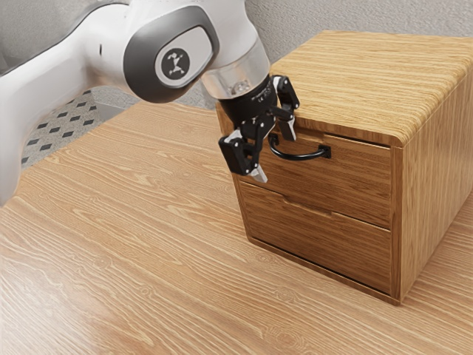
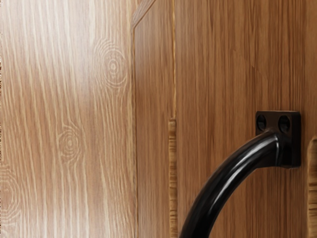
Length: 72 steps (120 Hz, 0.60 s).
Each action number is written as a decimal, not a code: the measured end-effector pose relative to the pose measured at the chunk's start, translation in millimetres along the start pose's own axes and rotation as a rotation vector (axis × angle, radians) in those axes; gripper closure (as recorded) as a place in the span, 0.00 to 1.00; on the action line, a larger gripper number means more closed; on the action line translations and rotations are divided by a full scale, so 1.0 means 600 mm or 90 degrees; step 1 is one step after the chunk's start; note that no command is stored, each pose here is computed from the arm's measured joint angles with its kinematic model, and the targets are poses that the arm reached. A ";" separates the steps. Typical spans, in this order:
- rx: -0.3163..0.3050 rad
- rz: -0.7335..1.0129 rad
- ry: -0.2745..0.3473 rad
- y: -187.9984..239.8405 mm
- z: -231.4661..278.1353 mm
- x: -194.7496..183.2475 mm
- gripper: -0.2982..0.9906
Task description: Pull the drawer handle with one arm to open the drawer
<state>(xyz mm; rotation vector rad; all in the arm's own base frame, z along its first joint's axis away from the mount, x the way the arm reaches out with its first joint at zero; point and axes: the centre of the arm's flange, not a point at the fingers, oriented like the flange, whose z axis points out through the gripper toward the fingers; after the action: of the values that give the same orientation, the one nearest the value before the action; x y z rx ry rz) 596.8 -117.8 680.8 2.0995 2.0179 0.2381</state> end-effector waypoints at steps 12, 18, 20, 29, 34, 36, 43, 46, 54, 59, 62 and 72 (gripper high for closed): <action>0.002 -0.007 0.000 -0.003 0.005 -0.001 0.23; 0.001 -0.010 -0.001 -0.003 0.006 -0.002 0.23; 0.001 -0.011 -0.001 -0.003 0.006 -0.002 0.23; 0.002 -0.015 -0.001 -0.004 0.008 -0.003 0.23; 0.002 -0.018 -0.001 -0.005 0.008 -0.003 0.23; 0.003 -0.018 -0.001 -0.006 0.008 -0.003 0.23; 0.004 -0.021 -0.001 -0.009 0.008 -0.004 0.23; 0.004 -0.022 -0.001 -0.011 0.007 -0.004 0.23; 0.004 -0.022 -0.002 -0.021 0.007 -0.008 0.23; 0.005 -0.017 -0.004 -0.028 0.009 -0.017 0.23; 0.004 -0.014 -0.005 -0.031 0.009 -0.022 0.23; 0.001 -0.010 -0.008 -0.034 0.010 -0.031 0.23</action>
<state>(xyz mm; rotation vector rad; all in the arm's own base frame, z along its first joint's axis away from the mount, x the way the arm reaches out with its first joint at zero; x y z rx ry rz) 577.8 -135.8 670.2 2.0794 2.0281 0.2211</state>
